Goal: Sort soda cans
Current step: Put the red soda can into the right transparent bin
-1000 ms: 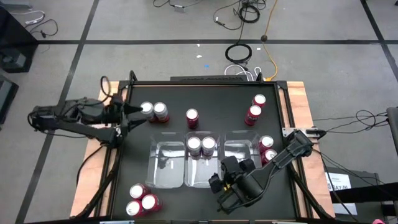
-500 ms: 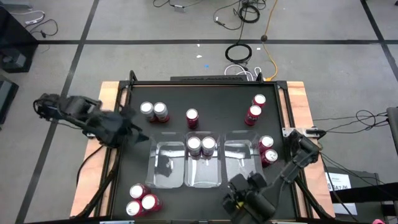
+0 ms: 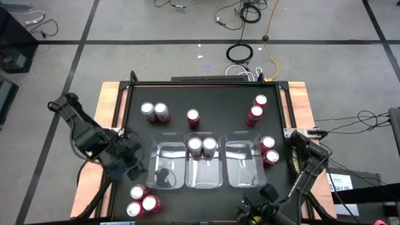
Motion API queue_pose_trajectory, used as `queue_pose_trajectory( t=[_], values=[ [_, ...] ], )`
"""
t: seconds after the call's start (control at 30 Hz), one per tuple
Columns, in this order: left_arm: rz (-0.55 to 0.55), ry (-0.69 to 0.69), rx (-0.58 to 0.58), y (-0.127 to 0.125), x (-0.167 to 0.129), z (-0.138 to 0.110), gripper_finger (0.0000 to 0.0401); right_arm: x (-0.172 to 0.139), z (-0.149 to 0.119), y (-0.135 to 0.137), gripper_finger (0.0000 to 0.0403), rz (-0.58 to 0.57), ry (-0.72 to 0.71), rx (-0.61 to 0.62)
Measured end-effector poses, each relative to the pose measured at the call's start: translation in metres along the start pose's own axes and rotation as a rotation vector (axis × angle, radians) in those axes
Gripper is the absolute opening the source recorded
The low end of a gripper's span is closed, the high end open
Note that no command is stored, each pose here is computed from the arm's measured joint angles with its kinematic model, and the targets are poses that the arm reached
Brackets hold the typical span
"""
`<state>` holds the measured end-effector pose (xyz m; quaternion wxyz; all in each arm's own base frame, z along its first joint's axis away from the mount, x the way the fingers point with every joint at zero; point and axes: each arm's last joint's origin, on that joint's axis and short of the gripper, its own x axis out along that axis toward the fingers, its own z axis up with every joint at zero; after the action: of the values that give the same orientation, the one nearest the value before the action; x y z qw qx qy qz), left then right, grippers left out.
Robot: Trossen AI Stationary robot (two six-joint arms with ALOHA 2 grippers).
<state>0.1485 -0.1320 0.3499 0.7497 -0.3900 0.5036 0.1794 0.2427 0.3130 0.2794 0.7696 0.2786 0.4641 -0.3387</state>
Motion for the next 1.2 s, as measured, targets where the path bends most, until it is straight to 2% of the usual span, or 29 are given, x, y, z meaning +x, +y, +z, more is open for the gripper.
queue_pose_trajectory(
  t=[0.23,0.7,0.8,1.2],
  values=[
    [0.107,0.058,-0.003,0.001,0.008,-0.020,0.0347,-0.001,-0.001,0.000,0.0396,0.007,-0.008,-0.006],
    [0.260,0.173,0.121,-0.017,0.046,-0.054,0.0347,-0.001,0.001,0.001,0.0396,0.023,-0.051,0.001],
    [0.263,0.182,0.137,-0.020,0.051,-0.060,0.0347,-0.001,0.001,0.001,0.0396,0.023,-0.051,0.001],
    [0.153,0.210,0.253,-0.037,0.067,-0.073,0.0347,-0.001,0.001,0.001,0.0396,0.024,-0.051,0.001]
  ],
)
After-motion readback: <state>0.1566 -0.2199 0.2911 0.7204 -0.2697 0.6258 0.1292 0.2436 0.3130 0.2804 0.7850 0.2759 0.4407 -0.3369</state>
